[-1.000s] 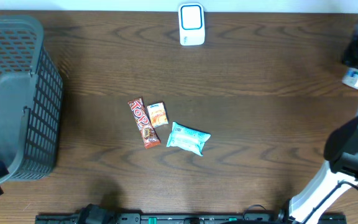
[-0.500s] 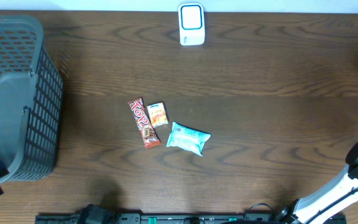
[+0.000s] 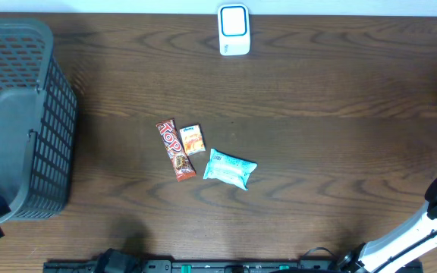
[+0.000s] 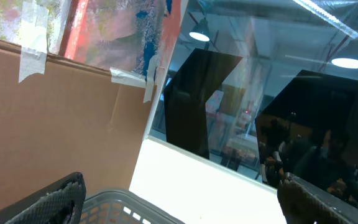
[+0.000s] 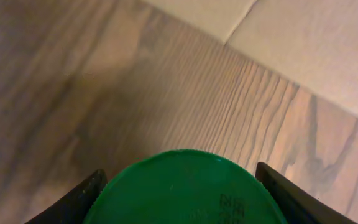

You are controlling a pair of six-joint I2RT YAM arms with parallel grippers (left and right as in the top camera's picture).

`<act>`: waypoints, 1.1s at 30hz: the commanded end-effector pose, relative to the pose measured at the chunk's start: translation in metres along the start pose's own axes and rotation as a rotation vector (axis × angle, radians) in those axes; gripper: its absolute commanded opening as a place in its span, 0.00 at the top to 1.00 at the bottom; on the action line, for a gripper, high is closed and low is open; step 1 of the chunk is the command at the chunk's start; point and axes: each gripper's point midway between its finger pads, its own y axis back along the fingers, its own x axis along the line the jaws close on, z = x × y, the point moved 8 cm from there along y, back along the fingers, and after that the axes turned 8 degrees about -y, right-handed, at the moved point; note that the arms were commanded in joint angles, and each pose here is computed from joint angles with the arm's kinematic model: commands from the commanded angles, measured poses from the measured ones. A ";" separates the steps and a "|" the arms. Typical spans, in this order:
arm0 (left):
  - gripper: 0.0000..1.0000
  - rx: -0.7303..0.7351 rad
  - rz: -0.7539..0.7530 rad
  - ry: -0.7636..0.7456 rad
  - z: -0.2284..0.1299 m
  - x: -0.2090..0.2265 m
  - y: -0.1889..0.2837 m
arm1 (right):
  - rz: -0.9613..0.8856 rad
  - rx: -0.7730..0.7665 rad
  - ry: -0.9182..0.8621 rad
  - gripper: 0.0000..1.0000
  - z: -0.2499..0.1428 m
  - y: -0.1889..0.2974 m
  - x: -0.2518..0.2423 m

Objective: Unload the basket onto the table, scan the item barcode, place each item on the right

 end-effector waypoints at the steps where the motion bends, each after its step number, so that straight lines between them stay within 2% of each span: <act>1: 0.02 -0.002 0.011 0.011 0.000 0.002 0.002 | -0.026 -0.032 0.001 0.42 0.001 0.001 -0.003; 6: 0.02 -0.001 0.011 0.011 0.000 0.002 0.001 | -0.078 -0.065 0.001 0.24 0.007 0.003 -0.009; 10: 0.02 -0.001 0.011 0.011 0.000 0.002 0.001 | -0.071 -0.085 0.036 0.02 0.014 0.012 -0.009; 16: 0.02 -0.001 0.011 0.011 0.000 0.002 0.001 | -0.006 -0.213 -0.023 0.01 0.053 0.074 -0.012; 18: 0.02 -0.001 0.011 0.011 0.000 0.002 0.001 | 0.094 -0.252 -0.031 0.01 0.065 0.108 -0.006; 21: 0.02 -0.001 0.011 0.011 0.000 0.002 0.001 | 0.351 -0.237 -0.028 0.01 0.067 0.169 0.012; 26: 0.02 -0.001 0.011 0.011 0.000 0.002 0.001 | 0.764 0.039 -0.083 0.01 0.024 0.247 0.050; 30: 0.02 -0.002 0.011 0.011 0.000 0.002 0.002 | 0.892 0.247 -0.007 0.01 -0.027 0.283 0.089; 33: 0.02 -0.001 0.011 0.011 0.000 0.002 0.001 | 0.952 0.355 0.200 0.01 -0.078 0.314 0.115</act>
